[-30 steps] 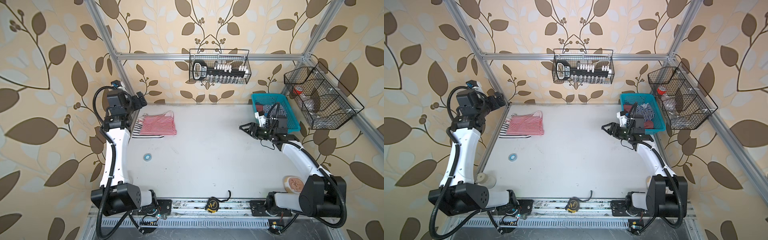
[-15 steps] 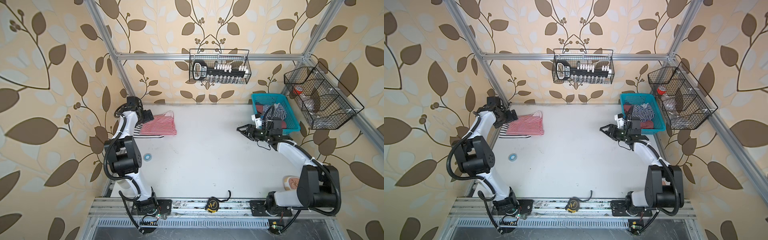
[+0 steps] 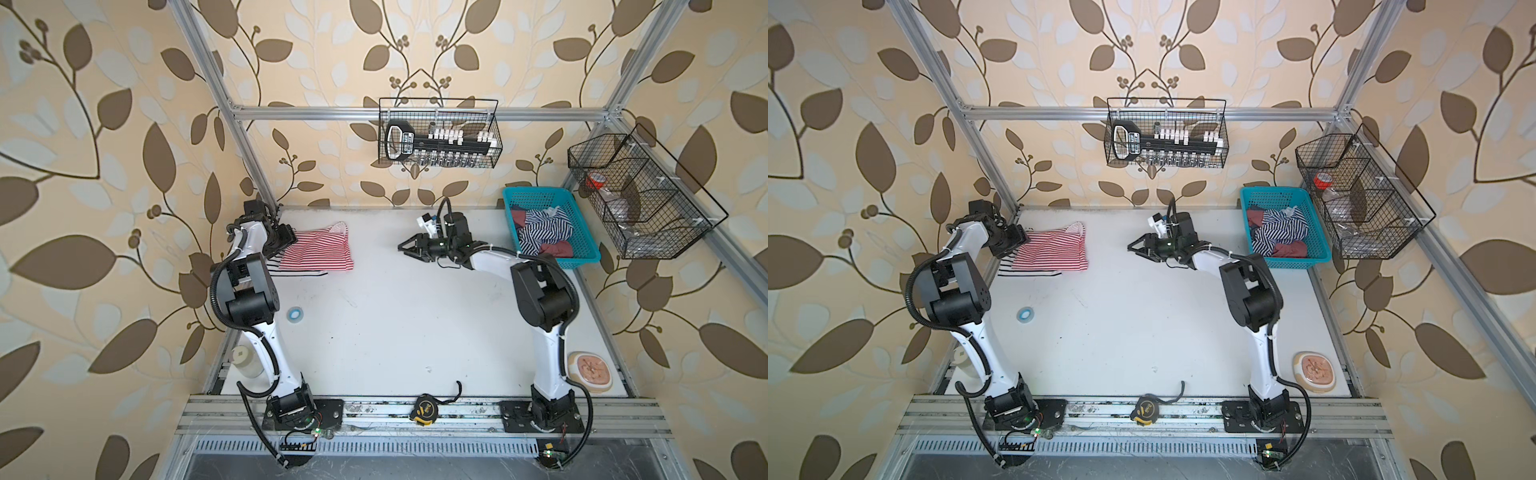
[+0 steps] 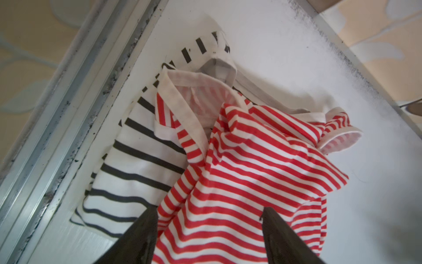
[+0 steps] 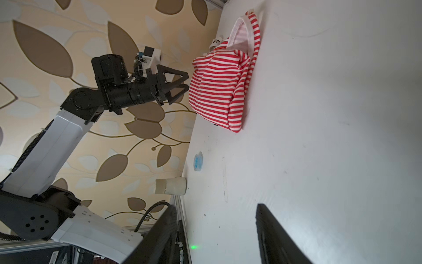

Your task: Fold and stack the tank tops

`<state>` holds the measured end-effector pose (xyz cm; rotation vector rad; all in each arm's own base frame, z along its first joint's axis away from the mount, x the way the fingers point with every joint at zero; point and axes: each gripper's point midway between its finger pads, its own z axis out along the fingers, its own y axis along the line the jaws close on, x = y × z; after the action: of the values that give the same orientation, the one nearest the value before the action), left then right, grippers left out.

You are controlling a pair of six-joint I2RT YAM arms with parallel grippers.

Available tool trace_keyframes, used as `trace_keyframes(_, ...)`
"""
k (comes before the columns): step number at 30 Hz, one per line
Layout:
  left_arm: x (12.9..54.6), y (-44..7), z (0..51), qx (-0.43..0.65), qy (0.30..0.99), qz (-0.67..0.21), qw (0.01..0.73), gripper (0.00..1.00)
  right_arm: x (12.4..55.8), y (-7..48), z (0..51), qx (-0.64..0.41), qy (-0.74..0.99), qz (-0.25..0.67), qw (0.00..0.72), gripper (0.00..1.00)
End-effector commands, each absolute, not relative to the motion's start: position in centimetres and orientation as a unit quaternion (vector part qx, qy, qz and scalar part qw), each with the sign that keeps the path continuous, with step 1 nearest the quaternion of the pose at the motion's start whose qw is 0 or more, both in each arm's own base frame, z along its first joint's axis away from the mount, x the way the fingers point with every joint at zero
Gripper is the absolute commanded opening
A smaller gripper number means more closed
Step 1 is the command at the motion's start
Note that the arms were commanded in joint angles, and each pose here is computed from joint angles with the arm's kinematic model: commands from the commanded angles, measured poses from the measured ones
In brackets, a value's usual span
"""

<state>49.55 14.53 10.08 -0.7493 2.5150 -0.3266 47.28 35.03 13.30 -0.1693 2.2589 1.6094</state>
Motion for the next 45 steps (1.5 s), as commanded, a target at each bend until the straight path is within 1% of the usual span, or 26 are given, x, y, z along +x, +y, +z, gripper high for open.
trace_keyframes(1, 50.9, 13.4, 10.0, -0.264, 0.914, -0.167, 0.259, 0.63, 48.5, 37.5, 14.4, -0.054, 0.770, 0.614, 0.167, 0.56)
trace_keyframes(6, 51.7, 12.6, 8.8, -0.262, 0.909, -0.199, 0.254, 0.54, 48.6, 39.4, 13.4, -0.052, 0.761, 0.629, 0.151, 0.56)
trace_keyframes(10, 51.7, 11.9, 6.9, -0.266, 0.910, -0.214, 0.234, 0.52, 48.6, 39.6, 12.6, -0.049, 0.762, 0.629, 0.144, 0.56)
trace_keyframes(14, 51.4, 10.6, 5.4, -0.260, 0.919, -0.207, 0.211, 0.51, 48.5, 39.4, 12.5, -0.049, 0.763, 0.629, 0.143, 0.56)
trace_keyframes(21, 50.6, 5.9, 3.1, -0.226, 0.939, -0.194, 0.174, 0.50, 48.2, 37.6, 11.9, -0.043, 0.772, 0.617, 0.146, 0.56)
trace_keyframes(24, 49.9, 3.9, 1.8, -0.229, 0.941, -0.197, 0.154, 0.49, 48.1, 36.3, 11.1, -0.039, 0.786, 0.598, 0.150, 0.56)
trace_keyframes(28, 48.8, 1.7, 0.7, -0.252, 0.935, -0.207, 0.140, 0.48, 48.1, 33.4, 9.0, -0.025, 0.823, 0.545, 0.158, 0.56)
trace_keyframes(31, 48.2, 0.0, 1.0, -0.265, 0.929, -0.217, 0.143, 0.47, 48.1, 31.2, 7.6, -0.011, 0.851, 0.499, 0.162, 0.56)
trace_keyframes(34, 48.0, -1.9, 2.0, -0.258, 0.929, -0.221, 0.147, 0.44, 48.0, 30.4, 6.9, -0.018, 0.868, 0.468, 0.164, 0.58)
trace_keyframes(35, 48.1, -2.4, 2.4, -0.253, 0.930, -0.222, 0.150, 0.43, 47.9, 30.4, 6.8, -0.021, 0.870, 0.464, 0.163, 0.58)
trace_keyframes(36, 48.1, -3.1, 2.8, -0.246, 0.931, -0.223, 0.154, 0.39, 47.9, 30.5, 6.7, -0.024, 0.872, 0.461, 0.162, 0.59)
trace_keyframes(37, 48.3, -3.6, 3.2, -0.240, 0.931, -0.224, 0.157, 0.32, 47.9, 30.7, 6.7, -0.027, 0.872, 0.462, 0.162, 0.59)
trace_keyframes(39, 48.6, -4.4, 4.0, -0.233, 0.931, -0.229, 0.162, 0.22, 48.0, 31.2, 6.7, -0.029, 0.871, 0.463, 0.160, 0.59)
trace_keyframes(43, 49.4, -4.6, 5.8, -0.225, 0.930, -0.232, 0.174, 0.00, 48.0, 32.5, 6.7, -0.040, 0.869, 0.467, 0.155, 0.59)
trace_keyframes(45, 49.6, -4.5, 7.1, -0.220, 0.930, -0.231, 0.183, 0.00, 47.9, 32.7, 6.6, -0.040, 0.869, 0.468, 0.153, 0.59)
